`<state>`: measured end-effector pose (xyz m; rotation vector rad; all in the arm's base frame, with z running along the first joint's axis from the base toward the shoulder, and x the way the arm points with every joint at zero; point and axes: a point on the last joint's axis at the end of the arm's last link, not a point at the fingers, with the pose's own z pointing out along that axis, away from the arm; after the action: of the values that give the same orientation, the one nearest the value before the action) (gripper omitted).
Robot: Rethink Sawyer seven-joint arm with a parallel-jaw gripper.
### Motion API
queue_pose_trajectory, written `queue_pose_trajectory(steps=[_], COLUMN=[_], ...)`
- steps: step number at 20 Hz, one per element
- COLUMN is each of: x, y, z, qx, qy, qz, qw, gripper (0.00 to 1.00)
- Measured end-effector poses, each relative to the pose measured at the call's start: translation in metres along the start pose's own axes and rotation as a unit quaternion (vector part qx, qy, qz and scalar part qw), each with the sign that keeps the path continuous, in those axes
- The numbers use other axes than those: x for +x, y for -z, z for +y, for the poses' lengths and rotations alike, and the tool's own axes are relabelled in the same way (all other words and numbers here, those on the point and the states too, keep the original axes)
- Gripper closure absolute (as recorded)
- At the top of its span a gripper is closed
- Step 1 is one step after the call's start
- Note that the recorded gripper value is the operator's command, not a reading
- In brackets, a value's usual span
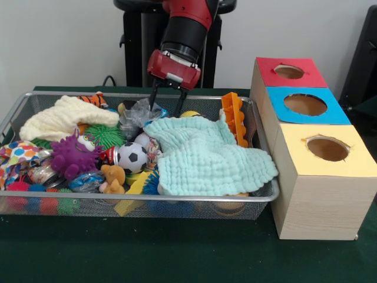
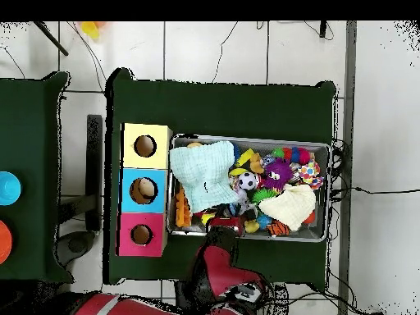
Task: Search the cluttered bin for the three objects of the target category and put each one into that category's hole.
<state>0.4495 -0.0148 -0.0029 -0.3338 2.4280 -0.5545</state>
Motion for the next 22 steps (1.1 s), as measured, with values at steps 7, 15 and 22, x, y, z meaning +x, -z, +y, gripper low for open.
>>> queue_pose_trajectory(steps=[7, 15, 22], x=[0.009, 0.010, 0.015], y=[-0.004, -0.003, -0.004], z=[-0.012, -0.013, -0.010], qx=[0.005, 0.003, 0.001], qy=[-0.010, -0.010, -0.008], qz=[0.018, 0.019, 0.024], qw=[0.9998, 0.9998, 0.9997], gripper=[0.00, 0.00, 0.00])
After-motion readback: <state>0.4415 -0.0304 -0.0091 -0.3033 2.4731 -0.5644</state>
